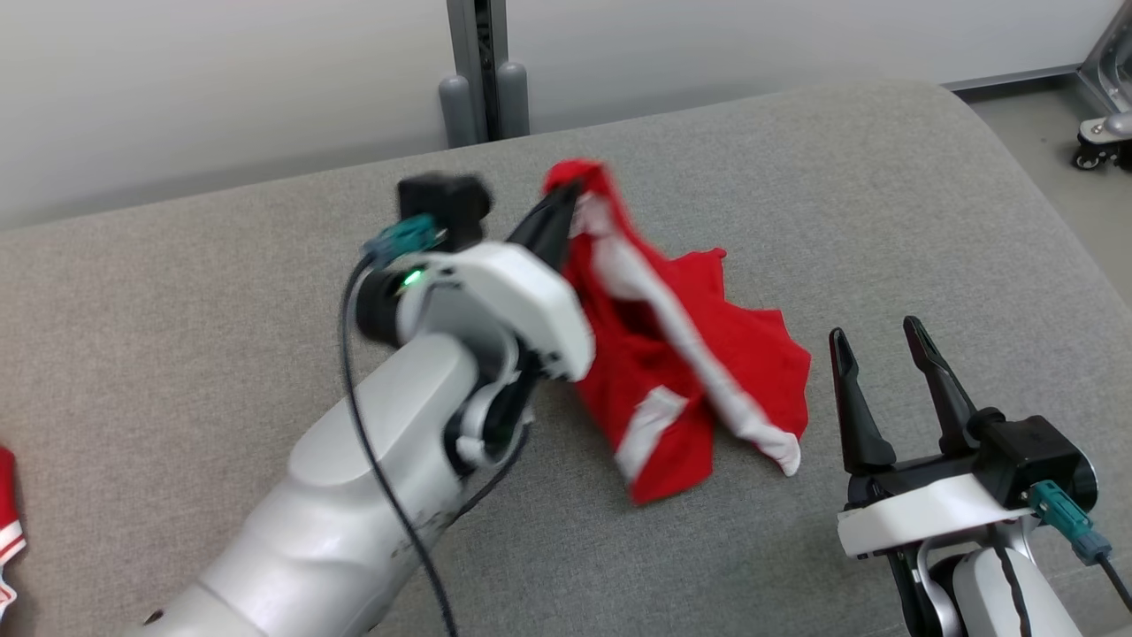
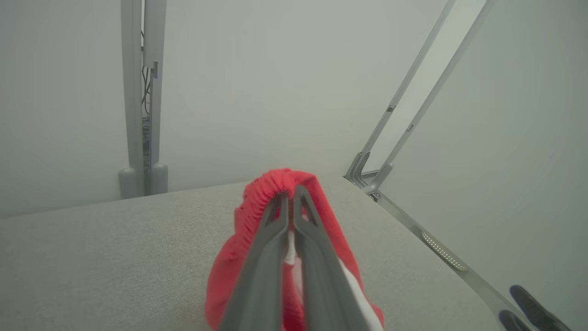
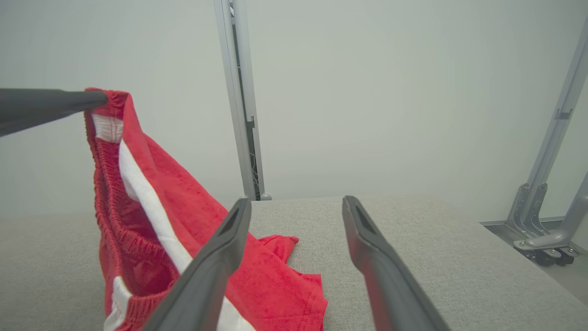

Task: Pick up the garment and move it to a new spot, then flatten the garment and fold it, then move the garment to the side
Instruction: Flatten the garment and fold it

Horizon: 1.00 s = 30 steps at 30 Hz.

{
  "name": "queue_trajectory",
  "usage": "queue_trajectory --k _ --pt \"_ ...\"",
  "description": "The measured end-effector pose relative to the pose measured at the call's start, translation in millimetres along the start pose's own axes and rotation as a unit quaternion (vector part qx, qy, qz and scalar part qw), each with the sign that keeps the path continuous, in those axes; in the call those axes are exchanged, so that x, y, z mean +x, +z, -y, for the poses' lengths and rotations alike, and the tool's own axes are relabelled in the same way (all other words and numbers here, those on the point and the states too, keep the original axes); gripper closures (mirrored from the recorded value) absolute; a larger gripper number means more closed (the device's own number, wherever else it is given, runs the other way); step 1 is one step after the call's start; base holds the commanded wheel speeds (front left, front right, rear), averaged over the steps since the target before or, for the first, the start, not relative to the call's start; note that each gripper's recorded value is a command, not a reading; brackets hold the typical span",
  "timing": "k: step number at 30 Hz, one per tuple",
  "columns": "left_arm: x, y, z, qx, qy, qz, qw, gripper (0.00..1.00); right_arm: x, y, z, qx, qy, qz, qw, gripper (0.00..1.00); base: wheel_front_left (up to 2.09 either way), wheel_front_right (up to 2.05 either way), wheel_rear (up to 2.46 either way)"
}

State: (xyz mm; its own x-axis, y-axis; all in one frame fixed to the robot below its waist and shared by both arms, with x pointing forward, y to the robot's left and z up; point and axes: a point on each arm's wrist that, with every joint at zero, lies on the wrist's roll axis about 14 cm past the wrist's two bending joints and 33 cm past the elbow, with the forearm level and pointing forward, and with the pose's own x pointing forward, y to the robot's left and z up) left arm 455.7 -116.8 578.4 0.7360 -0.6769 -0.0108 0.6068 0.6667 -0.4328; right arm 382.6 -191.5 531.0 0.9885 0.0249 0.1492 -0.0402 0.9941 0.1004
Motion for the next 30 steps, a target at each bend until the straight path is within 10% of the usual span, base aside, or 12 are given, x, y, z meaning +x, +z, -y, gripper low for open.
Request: queue_trajectory --k 11,25,30 --pt "-60.4 -62.5 -154.8 -0.013 0.198 -0.023 0.980 1.00 14.6 -17.8 -10.5 0.000 0.018 -0.020 1.000 0.00 0.00 0.00 0.00" --pt "-116.4 -55.2 -194.2 -0.020 0.231 0.020 0.973 1.00 22.5 -36.8 -48.9 0.015 0.073 -0.043 0.996 0.00 0.00 0.00 0.00" --pt "-122.7 -57.4 -192.0 -0.018 0.234 0.021 0.972 0.33 18.8 -41.1 -58.9 0.020 0.086 -0.051 0.995 0.00 0.00 0.00 0.00"
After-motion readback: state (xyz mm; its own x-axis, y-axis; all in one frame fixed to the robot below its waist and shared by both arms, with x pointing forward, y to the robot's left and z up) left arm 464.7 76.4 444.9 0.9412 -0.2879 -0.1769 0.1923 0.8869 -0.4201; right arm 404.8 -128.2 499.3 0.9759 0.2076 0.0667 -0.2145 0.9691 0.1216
